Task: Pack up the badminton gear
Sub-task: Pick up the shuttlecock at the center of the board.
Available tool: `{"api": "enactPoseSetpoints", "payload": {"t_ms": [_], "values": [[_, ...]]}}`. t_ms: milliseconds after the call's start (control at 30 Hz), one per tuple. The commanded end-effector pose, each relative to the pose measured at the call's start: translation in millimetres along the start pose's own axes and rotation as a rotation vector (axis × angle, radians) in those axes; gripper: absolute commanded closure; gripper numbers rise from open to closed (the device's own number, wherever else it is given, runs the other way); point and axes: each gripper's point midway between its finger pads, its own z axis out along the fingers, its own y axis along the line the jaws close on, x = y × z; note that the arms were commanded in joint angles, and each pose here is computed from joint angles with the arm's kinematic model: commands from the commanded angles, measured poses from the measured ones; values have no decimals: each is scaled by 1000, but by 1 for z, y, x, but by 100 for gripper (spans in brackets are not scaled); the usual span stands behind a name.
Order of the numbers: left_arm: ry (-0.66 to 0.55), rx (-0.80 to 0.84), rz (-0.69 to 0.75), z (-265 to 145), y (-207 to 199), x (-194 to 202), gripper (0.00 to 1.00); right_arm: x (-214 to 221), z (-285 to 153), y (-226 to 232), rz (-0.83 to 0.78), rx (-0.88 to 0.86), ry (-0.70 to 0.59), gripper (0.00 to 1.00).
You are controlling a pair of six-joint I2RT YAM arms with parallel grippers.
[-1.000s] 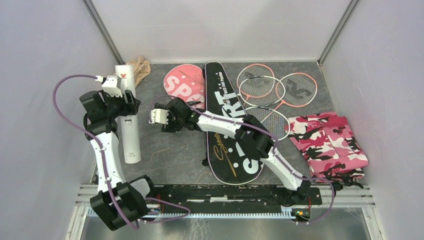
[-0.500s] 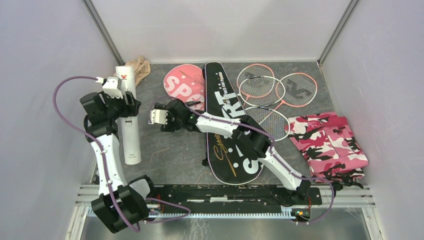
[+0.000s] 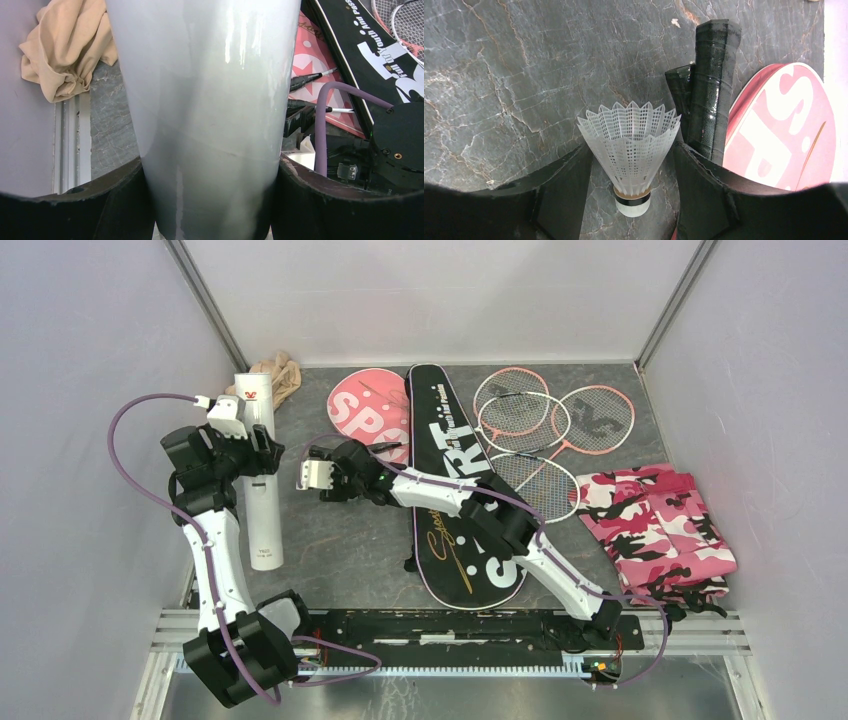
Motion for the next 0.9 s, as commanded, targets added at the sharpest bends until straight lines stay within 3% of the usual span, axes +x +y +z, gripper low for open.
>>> {"api": "enactPoseSetpoints", "payload": {"t_ms": [0, 200, 467, 700, 867], "values": [[-69, 9, 71, -7, -2, -19, 98, -11, 8, -13, -11, 52, -44, 35], [-61, 6, 76, -5, -1, -17, 98, -20, 3, -13, 13, 33, -64, 43], [-47, 11, 75, -4, -1, -11, 98, -50, -36, -29, 138, -32, -134, 57], [-48, 48, 57, -1, -6, -12, 98, -83, -92, -46, 274, -116, -227, 62], [-48, 119, 26, 2, -16, -16, 98, -81, -147, -64, 389, -165, -272, 65]]}}
